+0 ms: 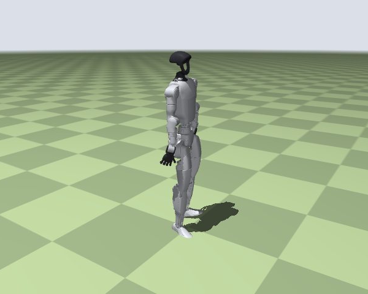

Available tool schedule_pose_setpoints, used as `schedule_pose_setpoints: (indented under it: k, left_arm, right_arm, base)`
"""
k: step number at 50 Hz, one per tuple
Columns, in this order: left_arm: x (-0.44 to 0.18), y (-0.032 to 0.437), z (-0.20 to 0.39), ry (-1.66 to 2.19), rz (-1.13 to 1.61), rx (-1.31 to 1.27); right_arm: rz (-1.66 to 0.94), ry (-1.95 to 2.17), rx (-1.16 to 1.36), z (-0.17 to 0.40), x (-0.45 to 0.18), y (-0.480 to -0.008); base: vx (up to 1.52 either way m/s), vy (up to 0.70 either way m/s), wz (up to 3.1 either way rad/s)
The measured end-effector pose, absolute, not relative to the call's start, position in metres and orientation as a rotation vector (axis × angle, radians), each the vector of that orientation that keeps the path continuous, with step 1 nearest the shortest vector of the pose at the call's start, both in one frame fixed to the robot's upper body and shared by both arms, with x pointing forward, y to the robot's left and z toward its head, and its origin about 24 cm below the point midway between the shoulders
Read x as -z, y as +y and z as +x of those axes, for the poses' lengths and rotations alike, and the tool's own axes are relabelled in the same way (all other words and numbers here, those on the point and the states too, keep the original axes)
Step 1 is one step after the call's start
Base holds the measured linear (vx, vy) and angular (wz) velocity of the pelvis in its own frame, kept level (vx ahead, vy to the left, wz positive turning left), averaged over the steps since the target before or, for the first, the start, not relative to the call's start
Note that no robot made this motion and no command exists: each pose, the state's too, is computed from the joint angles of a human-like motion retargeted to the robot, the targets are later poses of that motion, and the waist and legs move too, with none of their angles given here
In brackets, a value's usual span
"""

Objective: In place motions

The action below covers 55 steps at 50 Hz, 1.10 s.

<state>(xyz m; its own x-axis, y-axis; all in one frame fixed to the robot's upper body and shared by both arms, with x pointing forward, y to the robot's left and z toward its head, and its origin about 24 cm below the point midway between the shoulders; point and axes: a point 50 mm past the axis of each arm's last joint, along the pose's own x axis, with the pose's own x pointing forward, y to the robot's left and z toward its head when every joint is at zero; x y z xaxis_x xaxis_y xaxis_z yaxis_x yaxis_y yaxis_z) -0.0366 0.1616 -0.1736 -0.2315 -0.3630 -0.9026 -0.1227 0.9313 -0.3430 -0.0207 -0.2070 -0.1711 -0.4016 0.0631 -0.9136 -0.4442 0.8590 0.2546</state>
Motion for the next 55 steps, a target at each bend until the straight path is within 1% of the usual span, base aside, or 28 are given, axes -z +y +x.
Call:
schedule_pose_setpoints:
  k: [5,14,25,36,47,55]
  left_arm:
    - [0.173,0.163,-0.038,1.809,-0.36,0.229]
    - [0.173,0.167,-0.039,1.815,-0.321,0.244]
    - [0.174,0.176,-0.037,1.845,-0.166,0.28]
    - [0.174,0.177,-0.036,1.846,-0.134,0.275]
    - [0.172,0.166,-0.04,1.857,-0.301,0.277]
    - [0.171,0.161,-0.042,1.861,-0.359,0.274]
  right_arm:
    - [-0.308,1.919,-0.584,-0.021,0.171,-0.209]
    - [-0.295,1.946,-0.539,-0.026,0.169,-0.216]
    - [-0.22,1.943,-0.473,-0.027,0.169,-0.215]
    - [-0.249,1.936,-0.511,-0.026,0.169,-0.212]
    - [-0.254,1.932,-0.509,-0.025,0.17,-0.213]
    - [-0.26,1.93,-0.502,-0.024,0.169,-0.215]
  base:
    - [0.0,0.0,0.0]
    - [0.0,0.0,0.0]
    - [0.0,0.0,0.0]
    - [0.0,0.0,0.0]
    - [0.0,0.0,0.0]
    - [0.0,0.0,0.0]
